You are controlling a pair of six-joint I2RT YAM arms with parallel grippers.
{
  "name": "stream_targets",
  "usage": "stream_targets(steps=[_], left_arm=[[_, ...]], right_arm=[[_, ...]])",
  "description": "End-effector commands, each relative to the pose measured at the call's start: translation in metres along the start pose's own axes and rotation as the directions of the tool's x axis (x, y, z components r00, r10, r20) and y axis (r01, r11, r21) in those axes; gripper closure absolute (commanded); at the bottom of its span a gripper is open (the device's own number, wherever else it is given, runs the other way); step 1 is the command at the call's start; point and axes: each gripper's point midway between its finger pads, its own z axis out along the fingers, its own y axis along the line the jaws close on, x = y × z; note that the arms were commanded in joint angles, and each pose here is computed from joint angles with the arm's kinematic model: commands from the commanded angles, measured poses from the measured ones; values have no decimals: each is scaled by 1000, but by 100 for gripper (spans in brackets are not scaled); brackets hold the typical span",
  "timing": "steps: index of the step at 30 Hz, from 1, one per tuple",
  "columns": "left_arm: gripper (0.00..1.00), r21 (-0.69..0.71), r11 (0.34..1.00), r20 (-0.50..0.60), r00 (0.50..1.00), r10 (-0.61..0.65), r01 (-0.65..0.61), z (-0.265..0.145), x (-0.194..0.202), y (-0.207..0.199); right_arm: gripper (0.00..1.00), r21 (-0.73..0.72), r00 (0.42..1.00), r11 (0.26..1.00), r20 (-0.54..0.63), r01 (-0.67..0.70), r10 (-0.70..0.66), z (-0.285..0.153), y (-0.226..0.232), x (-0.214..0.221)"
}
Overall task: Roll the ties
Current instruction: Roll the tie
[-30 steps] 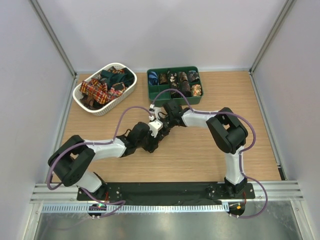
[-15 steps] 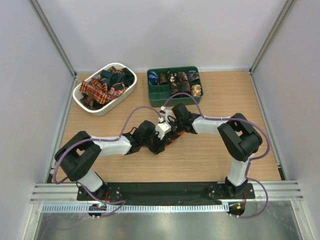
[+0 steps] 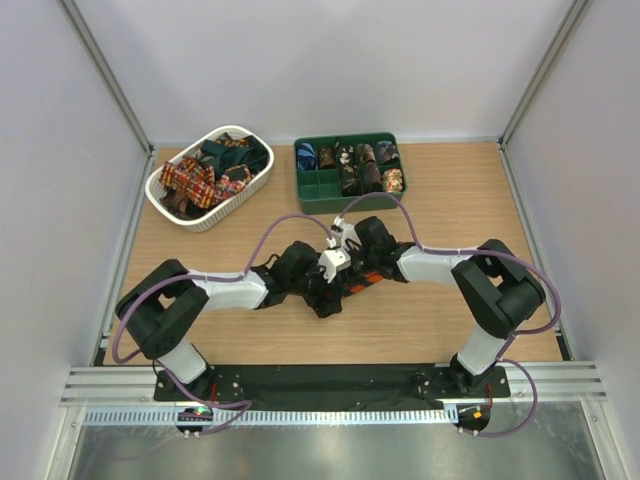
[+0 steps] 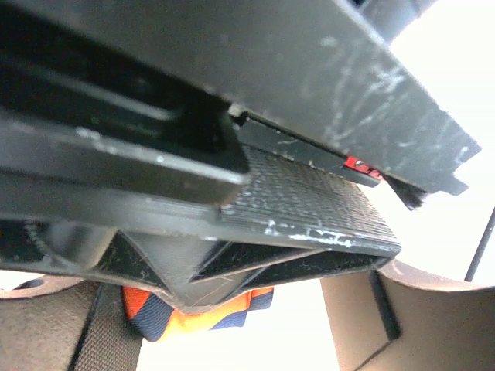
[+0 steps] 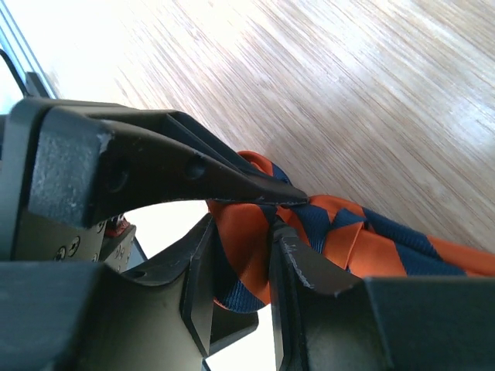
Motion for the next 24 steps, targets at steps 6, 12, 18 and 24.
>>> stream_targets(steps=[6,12,18,24], left_arm=[[16,-60,996,49,997,-60,62,-10,-11,16],[26,-81,991,40,994,-99,101,-12,-5,26],[44,-79,990,18,993,-119,121,-13,6,24],[47,-58,989,10,991,-134,134,-13,11,19]], right_arm=[[98,-62,987,994,136,91,-82,0,18,-20],[98,16,991,997,117,70,-72,-6,9,-18],[86,66,992,998,123,19,-27,-17,8,-17],[76,81,994,996,106,-28,20,-21,10,-15]])
